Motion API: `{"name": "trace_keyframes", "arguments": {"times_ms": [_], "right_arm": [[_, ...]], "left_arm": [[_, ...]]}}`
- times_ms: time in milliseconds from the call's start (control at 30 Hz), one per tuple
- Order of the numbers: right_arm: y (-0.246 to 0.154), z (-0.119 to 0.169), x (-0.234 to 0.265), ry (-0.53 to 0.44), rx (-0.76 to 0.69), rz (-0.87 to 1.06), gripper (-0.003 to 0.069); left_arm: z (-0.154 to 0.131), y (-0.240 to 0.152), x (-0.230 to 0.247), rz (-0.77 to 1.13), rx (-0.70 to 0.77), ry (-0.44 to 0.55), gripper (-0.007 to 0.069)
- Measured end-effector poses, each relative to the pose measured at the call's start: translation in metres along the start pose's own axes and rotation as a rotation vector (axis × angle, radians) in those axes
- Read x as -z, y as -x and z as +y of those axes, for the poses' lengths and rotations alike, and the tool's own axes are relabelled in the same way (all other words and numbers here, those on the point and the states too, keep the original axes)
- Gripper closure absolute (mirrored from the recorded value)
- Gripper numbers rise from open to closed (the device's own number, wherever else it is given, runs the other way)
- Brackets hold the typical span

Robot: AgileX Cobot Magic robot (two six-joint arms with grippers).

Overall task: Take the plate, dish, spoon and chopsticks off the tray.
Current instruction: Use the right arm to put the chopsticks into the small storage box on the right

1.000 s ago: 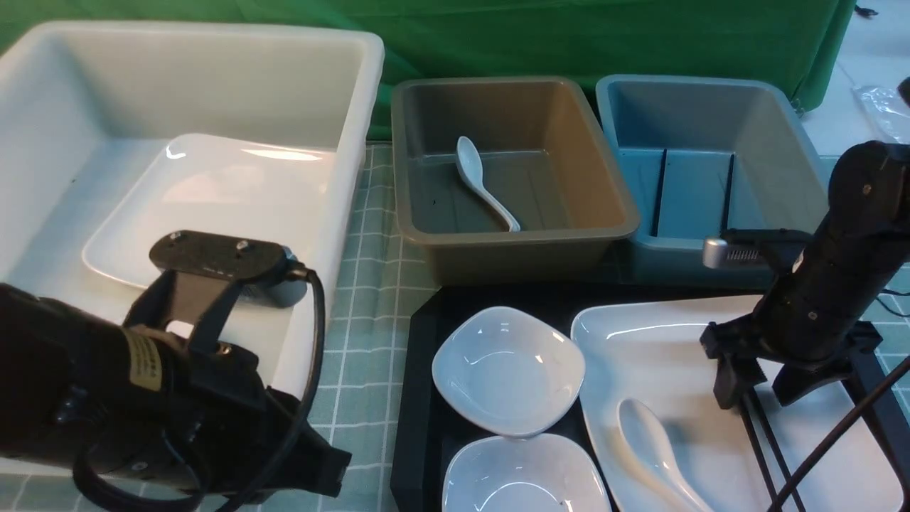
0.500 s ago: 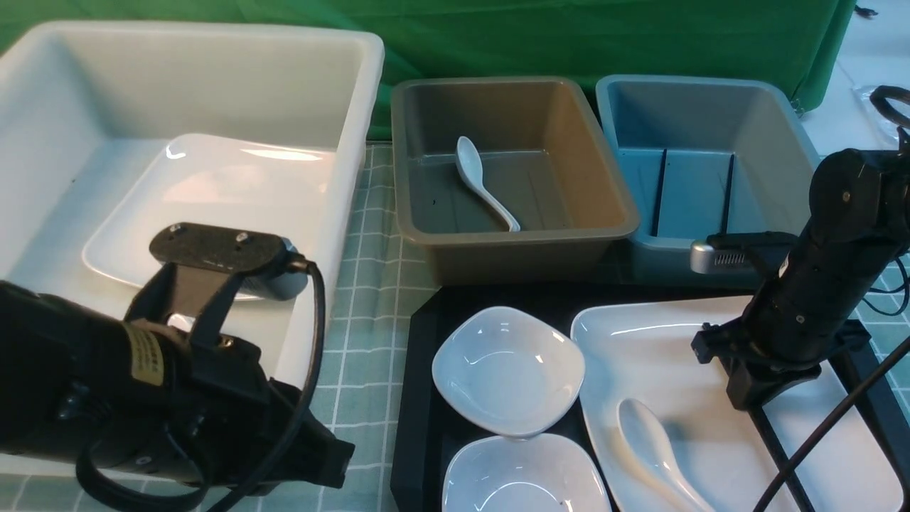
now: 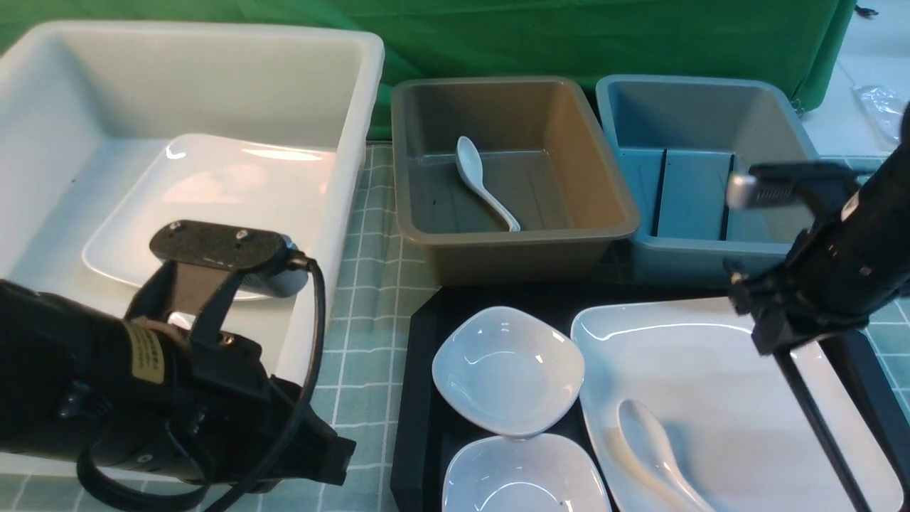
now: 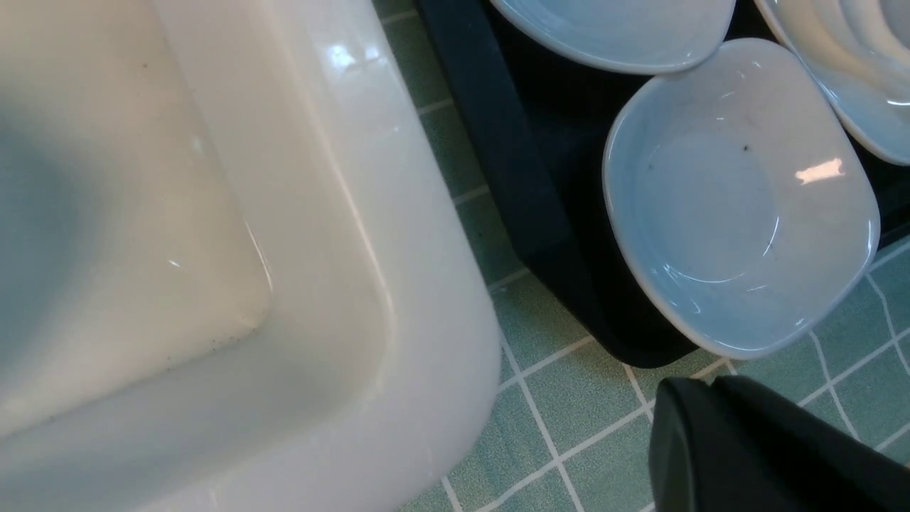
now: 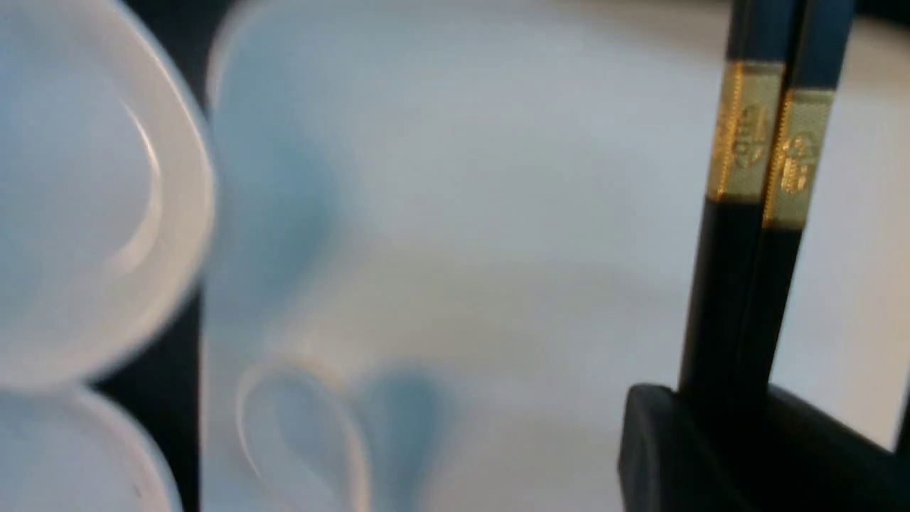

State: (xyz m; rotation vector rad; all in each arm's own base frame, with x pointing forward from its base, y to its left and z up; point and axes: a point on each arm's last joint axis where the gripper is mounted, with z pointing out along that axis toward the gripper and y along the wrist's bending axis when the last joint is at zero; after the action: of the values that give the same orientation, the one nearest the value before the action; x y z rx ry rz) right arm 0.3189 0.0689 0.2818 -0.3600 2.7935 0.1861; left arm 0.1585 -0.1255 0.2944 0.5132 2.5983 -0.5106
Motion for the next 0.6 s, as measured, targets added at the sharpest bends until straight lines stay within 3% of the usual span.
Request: {"name": "trace_keyframes", "arguments": {"times_ms": [300,433,600], "right_arm": [[0.118,-0.02,0.031,-0.047,-0.013,-0.428,0.0512],[0.162,-0.028,0.013,-0.062,-0.011,-0.554,0.0512],[0.187,-0.035,-0.019,-0.07,-0.011,-0.594,0.0512]], "left_arm": [[0.0,0.0,0.0,0.0,0.0,0.0,0.0617],[0.0,0.0,0.0,0.001,0.004,-0.005,0.0617],[-0.001,-0.001,0.0,0.008,0.018,-0.013,0.0617]]}}
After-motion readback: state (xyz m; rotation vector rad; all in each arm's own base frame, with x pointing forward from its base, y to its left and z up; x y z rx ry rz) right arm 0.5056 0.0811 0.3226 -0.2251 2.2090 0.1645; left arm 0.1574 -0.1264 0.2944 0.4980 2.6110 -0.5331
